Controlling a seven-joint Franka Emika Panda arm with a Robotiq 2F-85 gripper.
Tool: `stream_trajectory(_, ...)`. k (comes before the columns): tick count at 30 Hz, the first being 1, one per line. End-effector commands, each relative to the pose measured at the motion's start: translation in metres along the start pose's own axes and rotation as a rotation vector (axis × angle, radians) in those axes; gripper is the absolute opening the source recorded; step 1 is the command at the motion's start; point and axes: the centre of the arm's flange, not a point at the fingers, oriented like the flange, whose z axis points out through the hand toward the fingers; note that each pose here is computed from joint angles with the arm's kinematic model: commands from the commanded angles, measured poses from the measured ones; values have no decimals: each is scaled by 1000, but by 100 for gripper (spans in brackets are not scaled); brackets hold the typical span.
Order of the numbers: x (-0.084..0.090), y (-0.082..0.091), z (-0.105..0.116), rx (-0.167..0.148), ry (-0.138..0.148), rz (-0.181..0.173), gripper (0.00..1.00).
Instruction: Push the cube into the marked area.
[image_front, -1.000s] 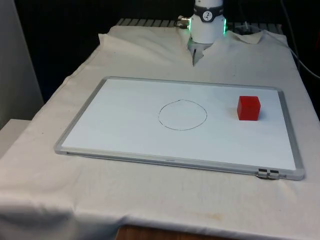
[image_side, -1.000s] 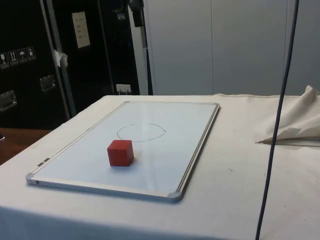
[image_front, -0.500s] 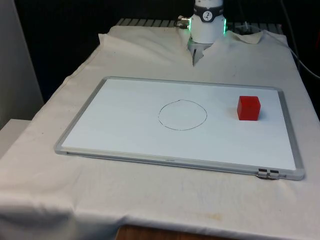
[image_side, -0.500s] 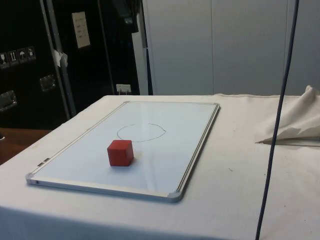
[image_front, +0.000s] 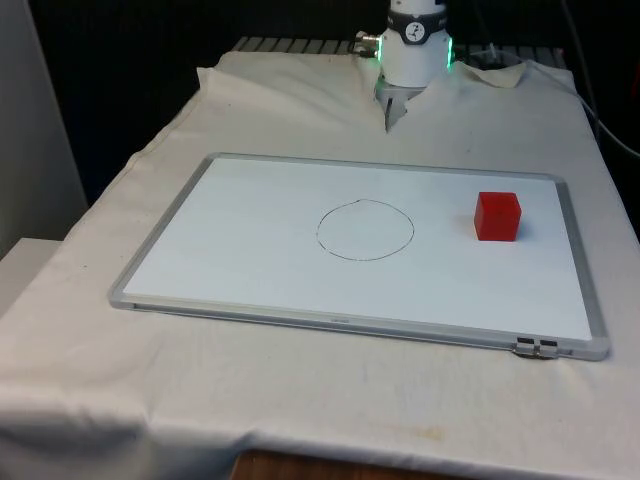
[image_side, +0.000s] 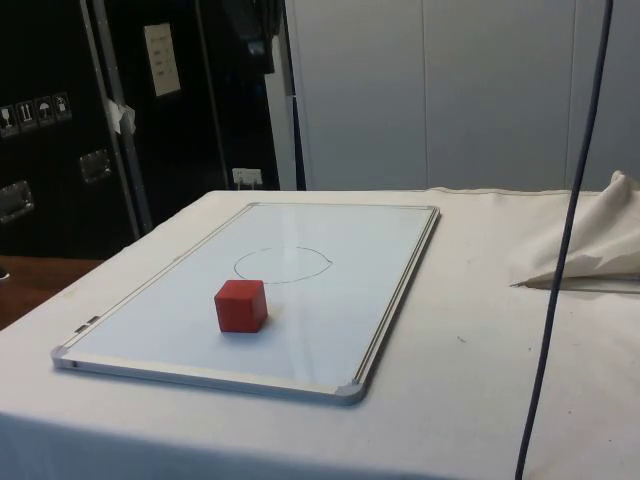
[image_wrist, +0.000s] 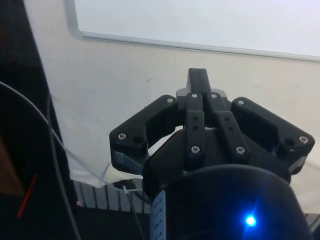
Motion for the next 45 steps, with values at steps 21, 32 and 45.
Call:
stream_trajectory(21,-7,-64,28,68,84,-32,0)
stream_trajectory(32,-16,-96,65,59,100,-46,0)
stream_trajectory(45,-16,-127,108,49,86,-59,0)
